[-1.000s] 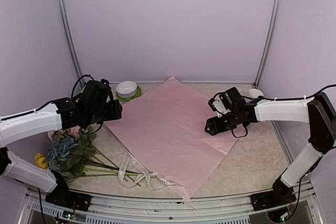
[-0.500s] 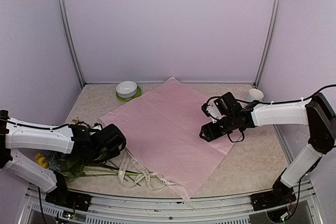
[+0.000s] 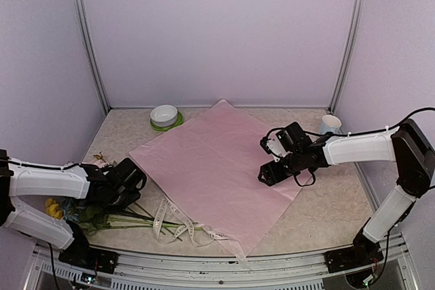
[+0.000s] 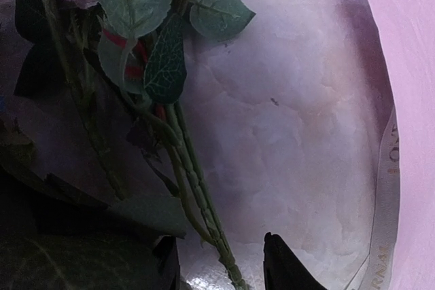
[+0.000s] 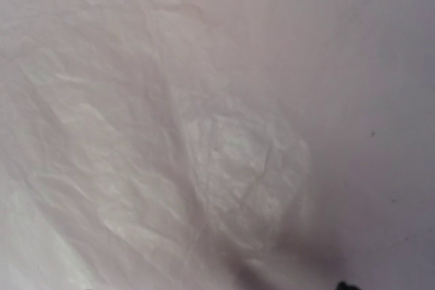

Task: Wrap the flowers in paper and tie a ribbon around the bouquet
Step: Unfold the folded wrapping paper at the center of the board, then pick up the fake flower from the corner of the board.

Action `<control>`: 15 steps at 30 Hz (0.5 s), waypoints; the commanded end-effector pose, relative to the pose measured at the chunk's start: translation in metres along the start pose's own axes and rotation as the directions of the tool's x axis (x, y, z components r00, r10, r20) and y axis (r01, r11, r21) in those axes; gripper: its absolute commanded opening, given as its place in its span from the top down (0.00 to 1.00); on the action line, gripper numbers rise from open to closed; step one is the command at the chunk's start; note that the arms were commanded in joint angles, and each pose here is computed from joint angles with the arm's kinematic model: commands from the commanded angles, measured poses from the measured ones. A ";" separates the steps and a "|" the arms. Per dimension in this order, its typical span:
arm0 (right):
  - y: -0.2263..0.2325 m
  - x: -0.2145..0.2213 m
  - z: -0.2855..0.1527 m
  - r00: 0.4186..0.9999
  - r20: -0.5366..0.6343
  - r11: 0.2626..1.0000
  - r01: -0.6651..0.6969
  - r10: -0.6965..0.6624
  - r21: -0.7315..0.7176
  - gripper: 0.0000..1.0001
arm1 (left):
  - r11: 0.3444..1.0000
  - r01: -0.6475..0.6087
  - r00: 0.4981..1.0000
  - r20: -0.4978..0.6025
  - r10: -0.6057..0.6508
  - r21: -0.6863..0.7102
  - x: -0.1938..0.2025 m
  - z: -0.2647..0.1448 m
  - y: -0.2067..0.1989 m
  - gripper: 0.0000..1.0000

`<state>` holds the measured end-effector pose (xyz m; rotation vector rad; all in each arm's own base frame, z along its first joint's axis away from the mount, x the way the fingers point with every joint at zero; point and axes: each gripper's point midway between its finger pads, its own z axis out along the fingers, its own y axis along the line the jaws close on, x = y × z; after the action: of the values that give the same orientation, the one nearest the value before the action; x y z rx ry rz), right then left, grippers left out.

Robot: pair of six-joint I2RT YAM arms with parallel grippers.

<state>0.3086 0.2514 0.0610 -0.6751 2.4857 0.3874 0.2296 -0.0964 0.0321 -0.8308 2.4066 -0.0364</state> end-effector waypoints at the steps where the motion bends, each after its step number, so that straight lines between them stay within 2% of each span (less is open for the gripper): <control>1: 0.000 0.000 0.004 1.000 0.001 1.000 0.028 -0.028 0.007 0.26 | 0.999 -0.022 1.000 -0.007 0.021 -0.034 0.000 0.011 0.010 0.61; 11: -0.002 0.008 0.009 0.999 -0.027 0.999 0.034 -0.034 0.015 0.25 | 0.999 -0.031 0.999 0.021 0.031 -0.025 -0.022 0.032 0.002 0.80; 15: -0.002 0.010 0.010 0.999 -0.035 0.999 0.032 -0.032 0.016 0.25 | 0.998 -0.047 0.999 0.020 0.048 -0.048 -0.029 0.037 0.001 1.00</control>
<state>0.3091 0.2502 0.0534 -0.7031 2.4921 0.3627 0.2569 -0.0734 0.0155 -0.8419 2.3982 0.0282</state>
